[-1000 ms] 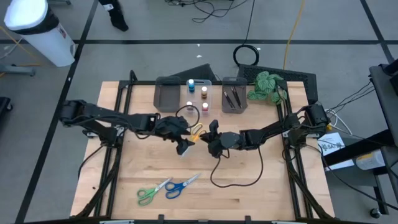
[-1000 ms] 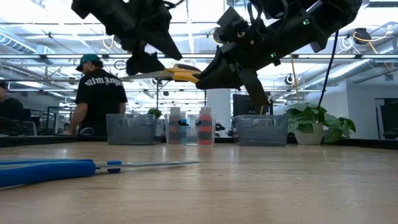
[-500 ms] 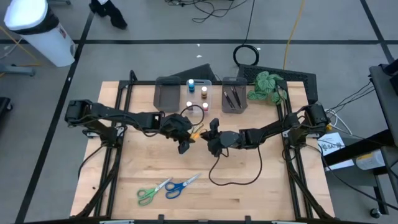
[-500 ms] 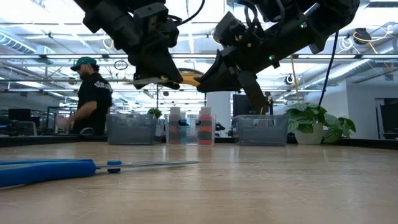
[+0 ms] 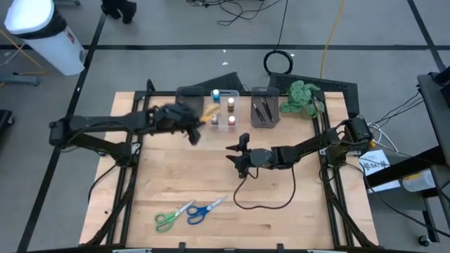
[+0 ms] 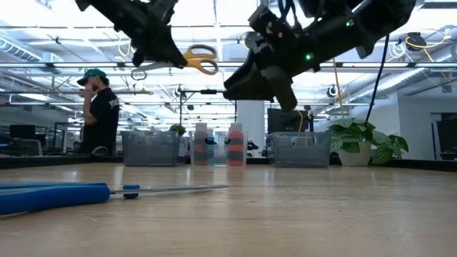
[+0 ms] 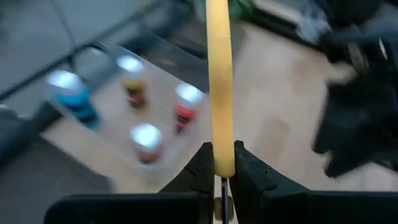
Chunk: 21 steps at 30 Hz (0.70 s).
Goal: Pick & Place Paint Supplies
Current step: Put the yellow scissors into the left black bin
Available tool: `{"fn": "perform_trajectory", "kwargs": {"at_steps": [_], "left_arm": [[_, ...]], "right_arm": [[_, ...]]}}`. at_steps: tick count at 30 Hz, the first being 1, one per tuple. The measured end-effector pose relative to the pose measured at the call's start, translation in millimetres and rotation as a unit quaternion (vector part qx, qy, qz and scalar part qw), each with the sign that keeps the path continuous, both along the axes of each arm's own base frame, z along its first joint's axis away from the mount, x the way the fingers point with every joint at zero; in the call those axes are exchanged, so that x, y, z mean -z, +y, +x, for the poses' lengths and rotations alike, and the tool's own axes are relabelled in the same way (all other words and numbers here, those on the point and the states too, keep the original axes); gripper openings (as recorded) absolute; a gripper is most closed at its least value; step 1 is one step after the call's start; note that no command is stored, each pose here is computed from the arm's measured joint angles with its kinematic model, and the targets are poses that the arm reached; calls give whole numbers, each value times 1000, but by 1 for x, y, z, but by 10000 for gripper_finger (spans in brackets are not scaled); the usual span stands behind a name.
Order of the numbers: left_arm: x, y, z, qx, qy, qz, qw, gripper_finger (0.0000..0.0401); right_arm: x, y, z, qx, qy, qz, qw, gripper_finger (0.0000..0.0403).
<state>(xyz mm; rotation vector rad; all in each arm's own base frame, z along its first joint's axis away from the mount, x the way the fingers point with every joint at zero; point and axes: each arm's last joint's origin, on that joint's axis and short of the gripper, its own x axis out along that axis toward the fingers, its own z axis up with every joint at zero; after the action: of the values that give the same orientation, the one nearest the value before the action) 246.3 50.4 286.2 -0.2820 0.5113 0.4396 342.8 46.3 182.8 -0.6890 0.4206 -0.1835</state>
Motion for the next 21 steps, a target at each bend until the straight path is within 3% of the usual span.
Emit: {"fn": "perform_trajectory", "kwargs": {"at_steps": [3, 6, 11, 17, 21], "left_arm": [[-1, 21, -15, -52, -30, 12, 998, 29], [18, 43, -29, -108, -55, 1, 993, 29], [61, 79, -57, -223, -136, -42, 964, 29], [91, 96, -73, -283, -220, -67, 931, 29], [103, 101, -71, -307, -202, -66, 928, 32]], "right_arm": [[1, 0, 0, 1, 4, -1, 1000, 164], [1, 0, 0, 0, 3, -1, 1000, 163], [1, -1, 0, 2, 6, -2, 1000, 154], [1, -1, 0, 1, 4, -1, 1000, 150], [1, -2, 0, 3, 4, -1, 1000, 150]]}}
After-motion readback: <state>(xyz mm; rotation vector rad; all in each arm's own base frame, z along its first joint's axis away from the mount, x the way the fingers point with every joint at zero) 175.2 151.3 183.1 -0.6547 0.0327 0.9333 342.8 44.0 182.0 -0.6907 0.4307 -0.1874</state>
